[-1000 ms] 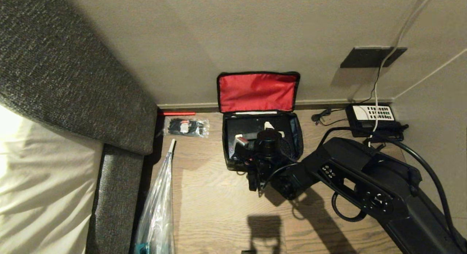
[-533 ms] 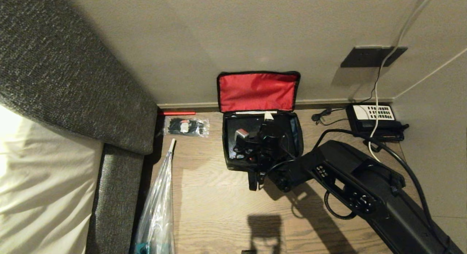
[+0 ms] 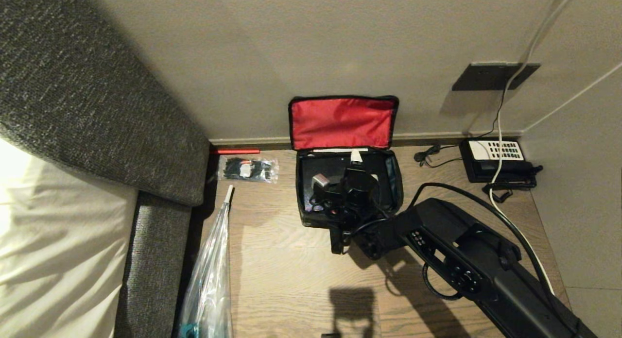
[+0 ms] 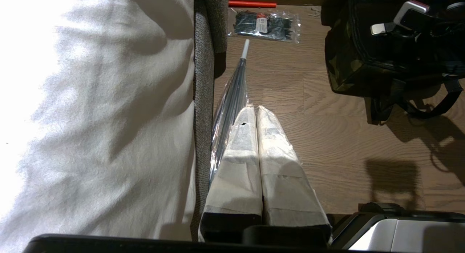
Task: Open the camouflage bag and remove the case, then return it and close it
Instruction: Lift the black box
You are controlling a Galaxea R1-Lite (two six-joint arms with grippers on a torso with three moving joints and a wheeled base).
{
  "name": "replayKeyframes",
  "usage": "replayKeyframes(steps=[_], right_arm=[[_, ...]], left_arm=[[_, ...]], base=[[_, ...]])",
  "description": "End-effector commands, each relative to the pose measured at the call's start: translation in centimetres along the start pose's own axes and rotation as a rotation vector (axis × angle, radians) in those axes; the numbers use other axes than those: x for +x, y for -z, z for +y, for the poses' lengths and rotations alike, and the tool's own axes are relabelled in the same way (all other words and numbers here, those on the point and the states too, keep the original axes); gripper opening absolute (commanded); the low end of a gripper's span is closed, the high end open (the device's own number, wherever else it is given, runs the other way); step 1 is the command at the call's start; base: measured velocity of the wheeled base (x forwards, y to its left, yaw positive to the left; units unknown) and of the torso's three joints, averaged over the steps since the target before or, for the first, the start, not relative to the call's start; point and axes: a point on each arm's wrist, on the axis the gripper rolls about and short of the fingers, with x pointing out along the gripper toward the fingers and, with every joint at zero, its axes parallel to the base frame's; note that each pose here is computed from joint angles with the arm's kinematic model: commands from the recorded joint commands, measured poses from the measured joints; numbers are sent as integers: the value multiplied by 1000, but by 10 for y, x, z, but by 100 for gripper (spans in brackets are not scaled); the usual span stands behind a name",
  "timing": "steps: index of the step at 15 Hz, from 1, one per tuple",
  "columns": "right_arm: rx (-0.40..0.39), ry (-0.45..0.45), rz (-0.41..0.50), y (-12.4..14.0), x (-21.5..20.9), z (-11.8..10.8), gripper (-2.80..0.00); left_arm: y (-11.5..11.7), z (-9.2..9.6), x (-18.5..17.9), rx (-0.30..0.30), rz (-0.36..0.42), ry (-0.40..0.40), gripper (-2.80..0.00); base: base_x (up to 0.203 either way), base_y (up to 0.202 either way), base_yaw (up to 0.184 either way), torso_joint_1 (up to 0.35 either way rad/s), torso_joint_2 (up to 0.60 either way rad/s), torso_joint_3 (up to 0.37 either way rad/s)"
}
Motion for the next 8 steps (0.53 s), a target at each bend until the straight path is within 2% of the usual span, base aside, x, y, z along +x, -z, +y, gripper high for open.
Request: replayKeyframes(steps=[1,8], right_arm=[[1,21,3,-1,3,7,0],[39,55,52,10,12,-2,0]], left_arm=[[0,0,0,0,-3,-1,-280],[0,0,0,0,-4,-1,-280]], base=[[0,0,0,0,0,0],[0,0,0,0,0,0]])
